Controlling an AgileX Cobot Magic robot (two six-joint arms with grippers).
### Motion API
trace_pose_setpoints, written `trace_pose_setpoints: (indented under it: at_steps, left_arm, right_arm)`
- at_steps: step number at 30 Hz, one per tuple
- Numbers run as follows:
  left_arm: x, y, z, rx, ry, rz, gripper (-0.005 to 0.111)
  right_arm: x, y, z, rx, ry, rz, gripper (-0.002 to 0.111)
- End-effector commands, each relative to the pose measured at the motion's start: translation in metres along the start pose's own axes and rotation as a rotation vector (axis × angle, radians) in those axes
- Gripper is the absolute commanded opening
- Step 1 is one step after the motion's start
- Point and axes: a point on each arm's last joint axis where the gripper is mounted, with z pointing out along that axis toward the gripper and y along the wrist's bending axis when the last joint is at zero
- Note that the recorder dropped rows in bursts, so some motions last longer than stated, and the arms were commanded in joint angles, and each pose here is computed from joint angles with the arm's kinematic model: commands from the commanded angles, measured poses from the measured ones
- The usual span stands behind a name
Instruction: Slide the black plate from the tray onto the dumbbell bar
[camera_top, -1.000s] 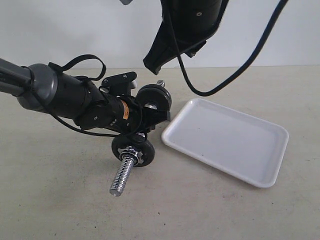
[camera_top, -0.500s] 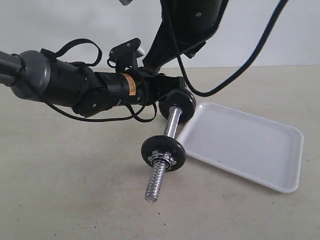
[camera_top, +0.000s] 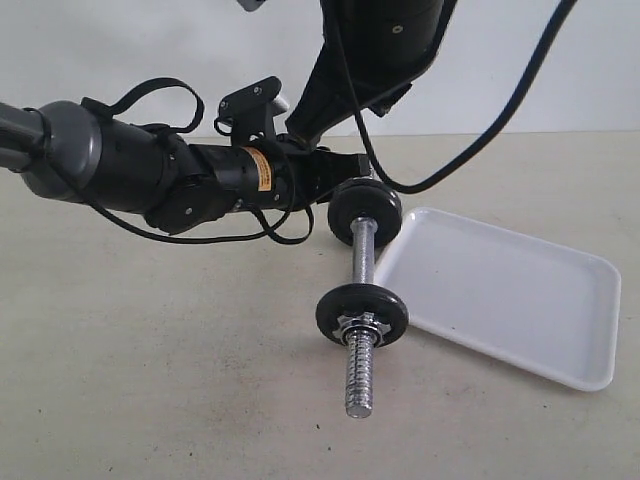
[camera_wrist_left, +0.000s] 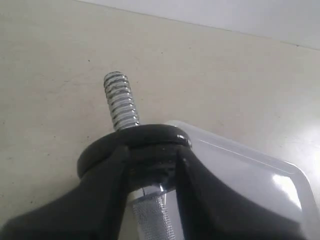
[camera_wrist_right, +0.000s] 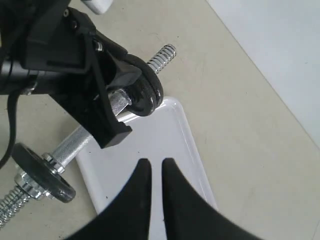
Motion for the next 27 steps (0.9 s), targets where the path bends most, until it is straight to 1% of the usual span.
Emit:
trace_pose_setpoints:
  at_steps: [1,3,6,9,11,12,15,16,19,21,24,27]
  left_arm:
    - [0.0,-0.002,0.0,0.004,0.003,0.019,0.03]
    - [0.0,-0.002,-0.002,-0.007,0.018,0.046,0.03]
    - [-0.002,-0.001,-0.008,-0.059,0.056,0.09,0.029]
    - [-0.012,-0.003,-0.021,-0.116,0.083,0.19,0.018]
    - [-0.023,-0.007,-0.035,-0.149,0.082,0.27,0.004]
    - [-0.028,-0.009,-0.042,-0.163,0.077,0.298,0.004]
    - [-0.046,-0.018,-0.073,-0.186,0.032,0.35,0.004]
    - [-0.053,-0.023,-0.088,-0.194,0.007,0.368,0.004]
    - [-0.068,-0.032,-0.128,-0.217,-0.054,0.395,0.004]
    - [-0.076,-0.039,-0.16,-0.211,-0.111,0.407,0.004]
    - [-0.081,-0.047,-0.207,-0.19,-0.2,0.418,0.004]
    - [-0.075,-0.051,-0.254,-0.162,-0.285,0.415,0.004]
  right_arm:
    - [0.001,-0.006,-0.006,0.006,-0.014,0.007,0.004]
    - [0.001,-0.006,-0.006,0.01,-0.014,0.001,0.004]
    - [0.001,-0.008,-0.006,0.032,-0.016,-0.007,0.004]
    - [0.0,-0.012,-0.007,0.078,-0.02,-0.022,0.004]
    - [0.001,-0.017,-0.01,0.116,-0.031,-0.023,0.004]
    - [0.002,-0.02,-0.014,0.13,-0.041,-0.019,0.004]
    - [0.005,-0.033,-0.03,0.182,-0.08,0.013,0.004]
    - [0.006,-0.038,-0.039,0.193,-0.119,0.031,0.004]
    - [0.012,-0.051,-0.066,0.198,-0.232,0.081,0.004]
    - [0.02,-0.061,-0.088,0.188,-0.303,0.12,0.004]
    - [0.034,-0.07,-0.118,0.131,-0.39,0.166,0.004]
    - [0.053,-0.077,-0.146,0.081,-0.473,0.177,0.004]
